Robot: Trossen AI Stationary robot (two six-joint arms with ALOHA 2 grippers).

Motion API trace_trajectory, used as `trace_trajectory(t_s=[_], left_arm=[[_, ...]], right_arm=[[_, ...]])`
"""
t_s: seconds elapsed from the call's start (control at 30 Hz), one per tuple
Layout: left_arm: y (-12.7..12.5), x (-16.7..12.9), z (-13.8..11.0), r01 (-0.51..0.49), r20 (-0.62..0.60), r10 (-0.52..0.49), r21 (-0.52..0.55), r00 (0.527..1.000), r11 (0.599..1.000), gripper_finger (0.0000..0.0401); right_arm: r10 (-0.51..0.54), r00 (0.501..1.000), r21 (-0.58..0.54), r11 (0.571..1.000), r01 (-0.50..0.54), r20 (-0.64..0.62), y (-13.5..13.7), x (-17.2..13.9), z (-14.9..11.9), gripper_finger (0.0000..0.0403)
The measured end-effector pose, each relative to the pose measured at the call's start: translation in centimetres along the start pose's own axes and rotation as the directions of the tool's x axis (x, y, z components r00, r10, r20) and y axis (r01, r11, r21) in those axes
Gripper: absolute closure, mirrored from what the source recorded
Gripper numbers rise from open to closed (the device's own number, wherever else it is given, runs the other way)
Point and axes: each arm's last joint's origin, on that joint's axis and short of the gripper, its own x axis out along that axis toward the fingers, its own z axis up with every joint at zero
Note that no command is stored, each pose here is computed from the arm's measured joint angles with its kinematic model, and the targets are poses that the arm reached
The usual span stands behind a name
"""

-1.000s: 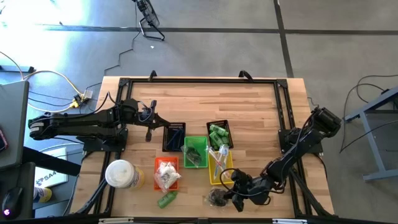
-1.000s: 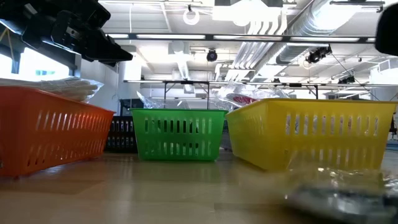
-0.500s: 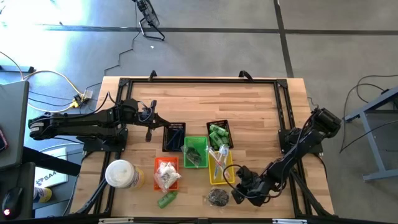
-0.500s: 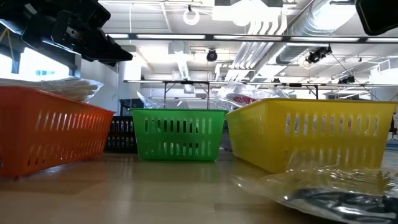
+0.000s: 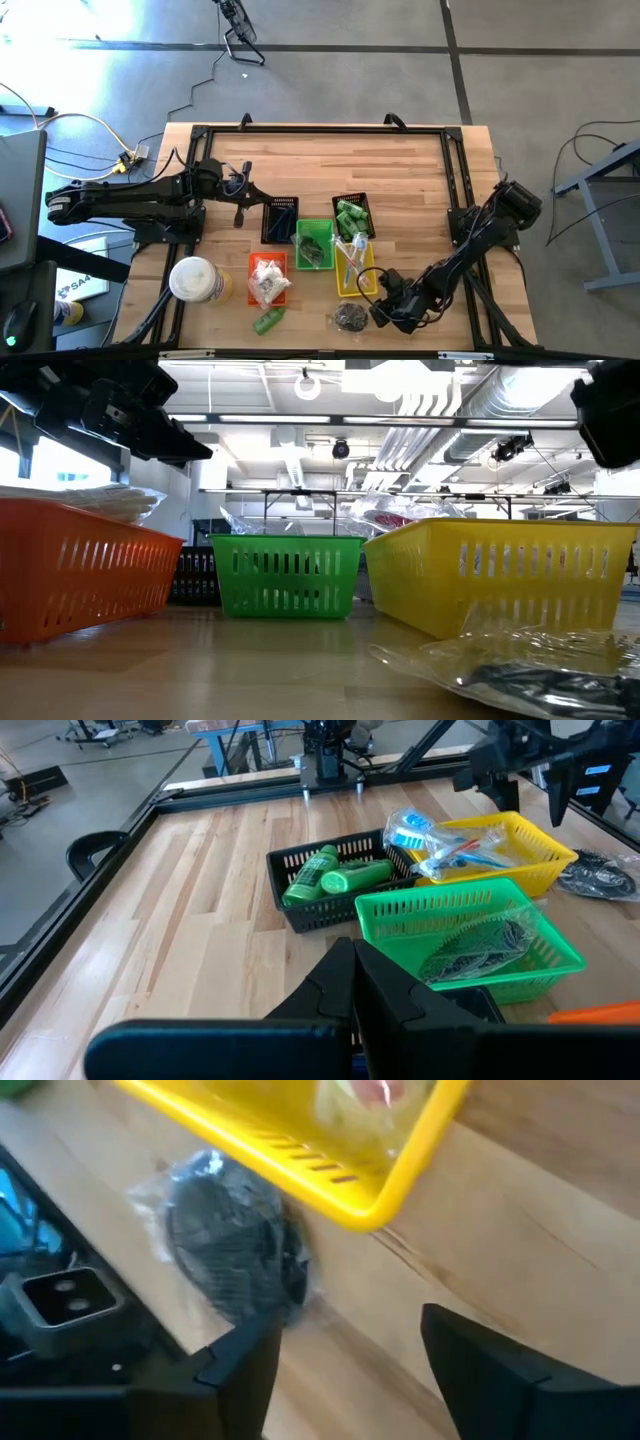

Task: Pick & Place Travel size toiletries
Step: Put the black hairbrush into the green bin

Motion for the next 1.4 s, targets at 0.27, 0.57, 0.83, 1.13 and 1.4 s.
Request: trace_trajectory(t_s=[0.27,0.57,0.83,1.13,1.4], left_arm=[[0.0,0.0,-0.1,0.003,-0.012,-0.003,-0.003,1.000,1.000,0.0401],[-0.1,0.0,-0.4,0.008,-0.038,-0.008,-0.011,0.999,1.000,0.0401],[-0.1,0.0,-0.4,0.008,-0.038,-0.009,-0.011,0.999,1.000,0.0401],[-0.1,0.0,-0.4,0.008,-0.037,-0.008,-0.011,0.999,1.000,0.0401],[-0.1,0.0,-0.4,0.007,-0.037,-0.008,-0.010,0.999,1.000,0.0401]], right_arm=[[0.021,1.000,0.001,1.000,-0.021,0.005,-0.1,1.6,-0.4,0.0166],[0.060,0.998,0.011,0.998,-0.060,0.008,0.2,2.5,-0.6,0.0166],[0.061,0.998,0.011,0.998,-0.061,0.003,0.2,2.6,-0.6,0.0167],[0.069,0.997,-0.031,0.997,-0.067,0.036,0.2,2.6,-0.6,0.0167],[0.082,0.996,-0.071,0.994,-0.078,0.044,0.3,2.7,-0.5,0.0176]])
